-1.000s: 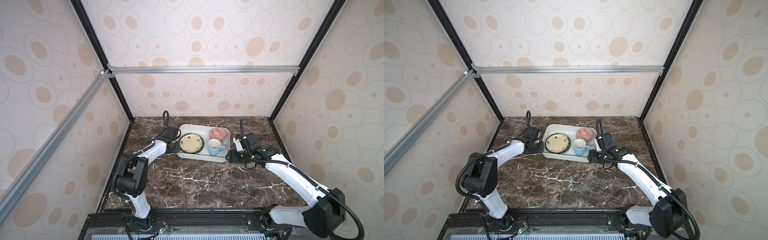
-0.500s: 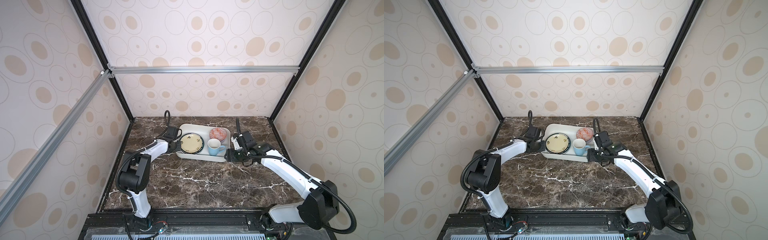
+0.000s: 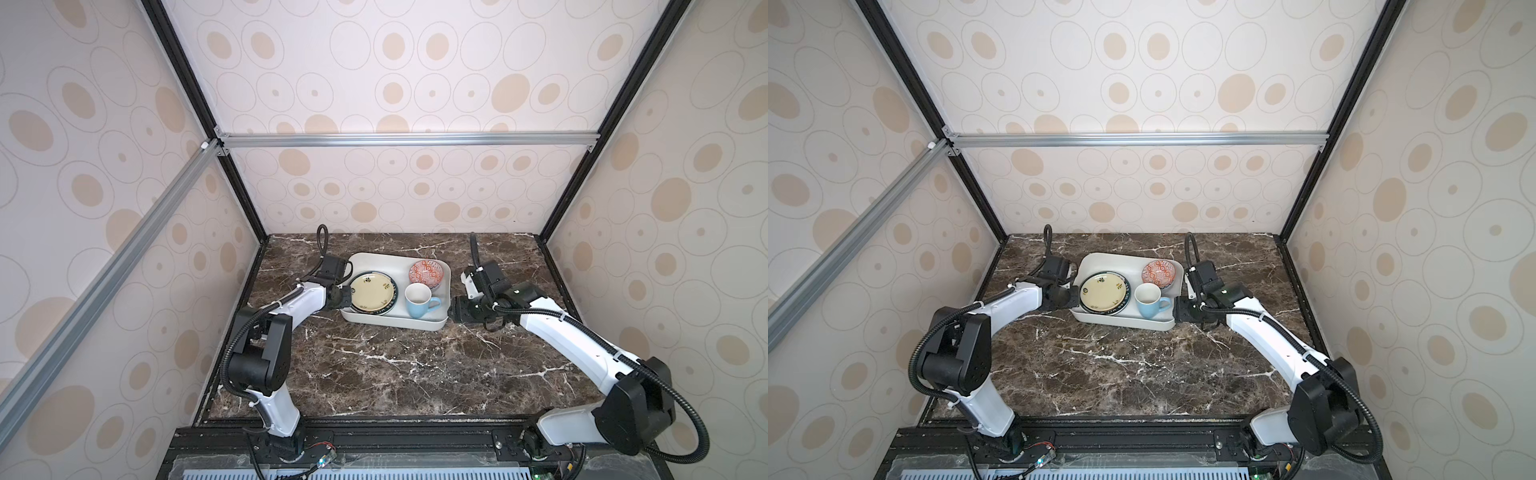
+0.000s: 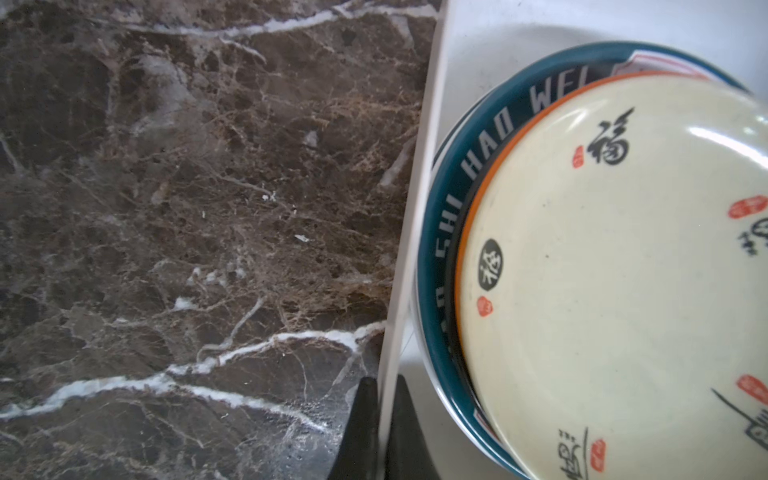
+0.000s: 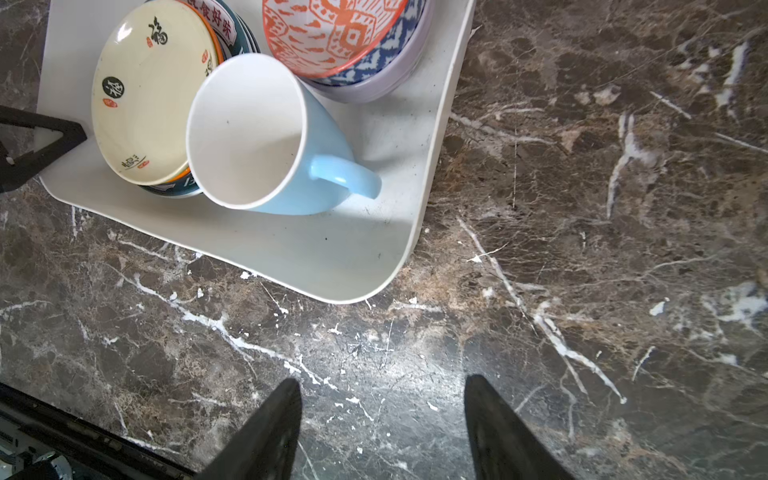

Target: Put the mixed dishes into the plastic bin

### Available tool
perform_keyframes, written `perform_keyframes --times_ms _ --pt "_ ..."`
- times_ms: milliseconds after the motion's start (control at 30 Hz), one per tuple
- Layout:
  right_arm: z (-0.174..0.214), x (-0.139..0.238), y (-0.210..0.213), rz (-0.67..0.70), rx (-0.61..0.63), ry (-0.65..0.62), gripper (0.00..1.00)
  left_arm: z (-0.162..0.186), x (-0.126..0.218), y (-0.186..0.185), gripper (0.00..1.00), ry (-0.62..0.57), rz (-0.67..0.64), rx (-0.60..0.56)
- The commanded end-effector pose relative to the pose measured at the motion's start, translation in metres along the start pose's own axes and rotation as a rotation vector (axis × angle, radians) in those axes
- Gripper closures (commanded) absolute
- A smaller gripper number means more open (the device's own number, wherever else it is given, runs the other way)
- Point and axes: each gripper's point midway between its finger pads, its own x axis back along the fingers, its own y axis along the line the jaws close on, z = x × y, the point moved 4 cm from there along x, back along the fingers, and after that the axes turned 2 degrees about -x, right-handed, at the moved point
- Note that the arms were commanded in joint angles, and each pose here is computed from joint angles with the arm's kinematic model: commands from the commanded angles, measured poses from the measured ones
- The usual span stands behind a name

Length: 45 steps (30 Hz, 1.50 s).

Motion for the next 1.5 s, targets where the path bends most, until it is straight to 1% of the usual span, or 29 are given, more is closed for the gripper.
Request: perform_keyframes --times_ms 0,200,233,300,400,433,467,500,633,733,800,900,1000,1067,1133,1200,1267,1333,1400,1467 --pt "-0.002 0.008 -0.002 0.019 0.016 -0.011 0.35 0.006 0.016 0.000 0.93 0.028 0.036 -0.009" --pt "-0.005 0.013 -0.001 0.008 0.020 -0.035 0.35 0.012 0.028 -0.010 0.92 0.020 0.109 0.017" --pt "-0.005 0.014 0.000 0.004 0.020 -0.043 0.35 0.014 0.029 -0.013 0.89 0.016 0.120 0.017" --pt "-0.006 0.017 0.000 0.003 0.025 -0.049 0.34 0.015 0.031 -0.013 0.78 0.020 0.118 0.017" --pt "-0.008 0.023 -0.001 0.014 0.039 -0.071 0.33 0.011 0.039 -0.011 0.47 -0.008 0.101 0.014" --pt "-0.009 0.026 -0.003 0.030 0.041 -0.086 0.31 0.007 0.044 -0.010 0.26 -0.027 0.097 0.013" --pt "-0.011 0.030 -0.006 0.052 0.041 -0.106 0.09 0.001 0.051 -0.009 0.03 -0.056 0.088 0.010" --pt "-0.013 0.033 -0.009 0.070 0.045 -0.127 0.00 -0.005 0.058 -0.007 0.01 -0.085 0.073 0.010" --pt "-0.023 0.043 -0.020 0.136 0.051 -0.219 0.00 -0.032 0.091 0.011 0.01 -0.245 -0.043 0.035" --pt "-0.031 0.043 -0.028 0.155 0.038 -0.246 0.00 -0.043 0.104 0.022 0.01 -0.386 -0.083 0.071" --pt "-0.036 0.038 -0.036 0.176 0.026 -0.248 0.00 -0.047 0.108 0.027 0.01 -0.487 -0.104 0.078" --pt "-0.045 0.027 -0.051 0.235 0.022 -0.286 0.00 -0.044 0.107 0.037 0.01 -0.623 -0.146 0.090" --pt "-0.052 0.018 -0.068 0.310 0.016 -0.345 0.00 -0.039 0.106 0.045 0.01 -0.751 -0.188 0.098" --pt "-0.057 0.011 -0.076 0.337 0.039 -0.394 0.00 -0.032 0.104 0.051 0.01 -0.829 -0.227 0.077" --pt "-0.061 0.009 -0.080 0.360 0.067 -0.441 0.00 -0.023 0.100 0.054 0.01 -0.865 -0.260 0.026" --pt "-0.065 0.008 -0.082 0.365 0.086 -0.469 0.00 -0.018 0.094 0.057 0.01 -0.860 -0.302 -0.025" --pt "-0.067 0.004 -0.087 0.362 0.079 -0.482 0.00 -0.013 0.087 0.061 0.01 -0.851 -0.345 -0.054" --pt "-0.067 -0.002 -0.094 0.367 0.056 -0.481 0.00 -0.009 0.083 0.065 0.01 -0.849 -0.376 -0.055" --pt "-0.065 -0.010 -0.099 0.370 0.050 -0.477 0.00 -0.005 0.079 0.070 0.01 -0.855 -0.374 -0.050" --pt "-0.061 -0.023 -0.103 0.378 0.058 -0.465 0.00 -0.004 0.071 0.071 0.01 -0.847 -0.338 -0.067"
